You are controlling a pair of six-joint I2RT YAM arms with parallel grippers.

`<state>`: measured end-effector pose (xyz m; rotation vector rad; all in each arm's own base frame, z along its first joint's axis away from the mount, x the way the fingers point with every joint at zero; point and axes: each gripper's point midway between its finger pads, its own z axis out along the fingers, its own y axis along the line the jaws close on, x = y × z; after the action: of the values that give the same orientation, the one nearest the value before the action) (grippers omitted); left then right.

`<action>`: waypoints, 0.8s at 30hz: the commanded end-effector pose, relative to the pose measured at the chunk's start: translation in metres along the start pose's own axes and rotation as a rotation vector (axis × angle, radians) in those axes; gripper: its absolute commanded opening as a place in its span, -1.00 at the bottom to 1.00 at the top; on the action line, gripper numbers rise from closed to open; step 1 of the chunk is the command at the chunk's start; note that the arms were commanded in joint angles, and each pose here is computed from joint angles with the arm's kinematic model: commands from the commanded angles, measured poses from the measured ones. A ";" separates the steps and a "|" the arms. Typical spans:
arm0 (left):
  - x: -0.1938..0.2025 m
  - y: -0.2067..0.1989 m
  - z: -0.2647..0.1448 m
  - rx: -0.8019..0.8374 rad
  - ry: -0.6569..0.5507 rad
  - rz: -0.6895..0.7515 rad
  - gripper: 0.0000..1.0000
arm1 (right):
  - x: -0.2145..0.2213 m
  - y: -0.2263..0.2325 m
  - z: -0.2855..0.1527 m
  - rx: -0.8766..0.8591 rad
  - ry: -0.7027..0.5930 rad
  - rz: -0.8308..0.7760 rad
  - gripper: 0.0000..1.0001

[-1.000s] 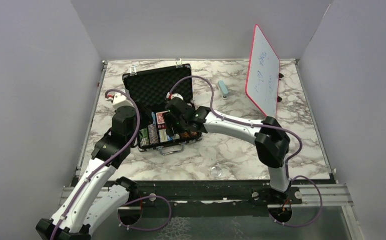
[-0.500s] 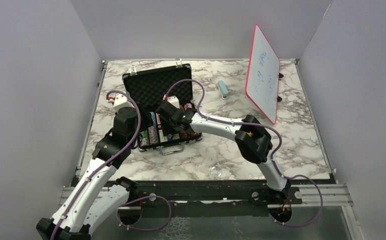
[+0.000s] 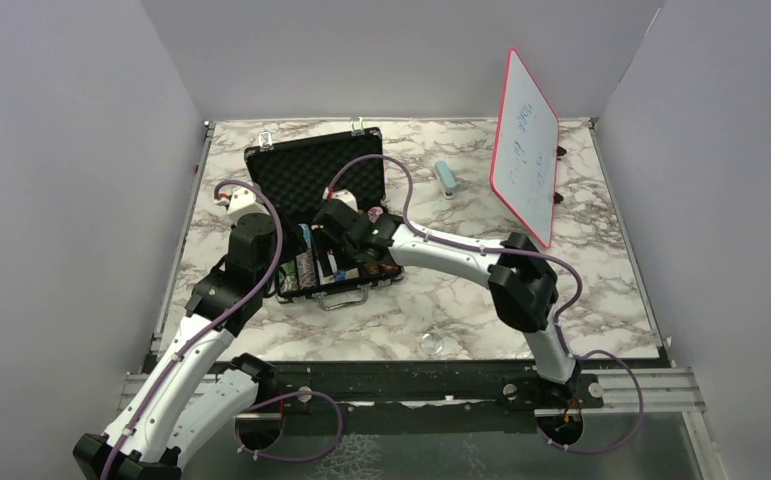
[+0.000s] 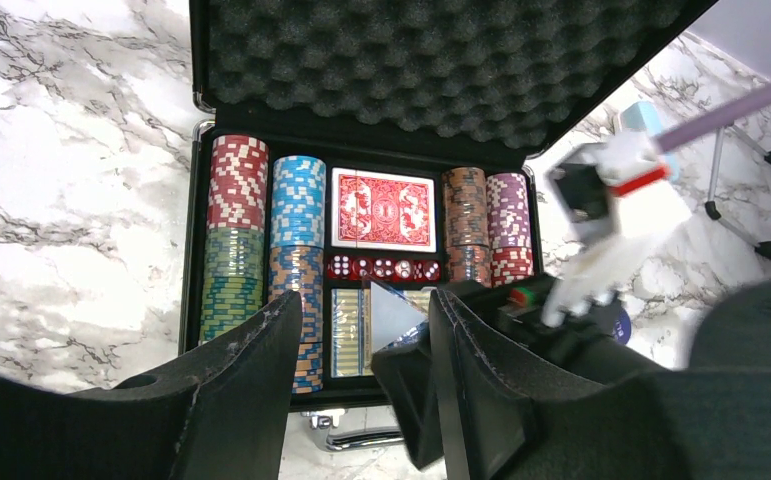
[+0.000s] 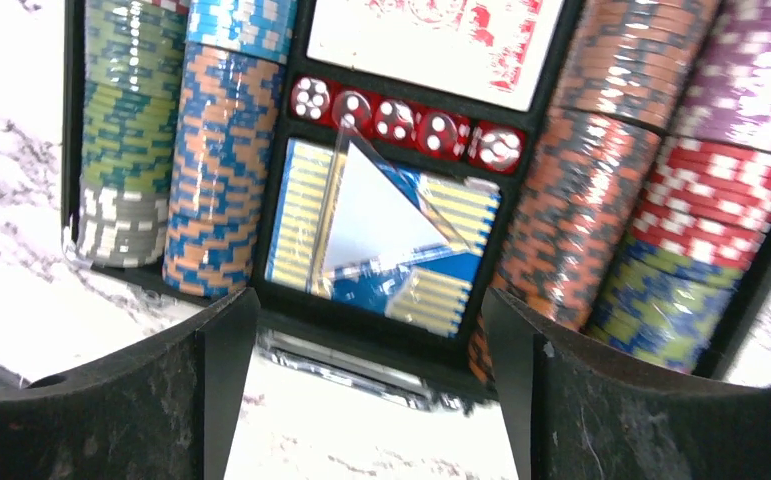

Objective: Pack up texas hold em set

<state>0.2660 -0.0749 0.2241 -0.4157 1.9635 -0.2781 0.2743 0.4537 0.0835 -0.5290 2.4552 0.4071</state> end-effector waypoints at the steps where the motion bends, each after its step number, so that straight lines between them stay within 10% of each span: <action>1: -0.001 -0.003 -0.002 0.014 -0.003 0.005 0.06 | -0.011 -0.016 -0.048 0.034 -0.055 -0.027 0.70; 12: 0.004 -0.003 0.001 0.016 0.007 0.004 0.06 | 0.091 -0.121 -0.117 0.238 0.067 0.010 0.74; 24: 0.009 -0.009 0.007 0.038 0.021 -0.022 0.07 | 0.197 -0.126 -0.116 0.126 0.370 0.067 0.65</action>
<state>0.2680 -0.0776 0.2178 -0.4164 1.9780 -0.2826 0.1409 0.2334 0.0339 -0.5221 2.7890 0.0842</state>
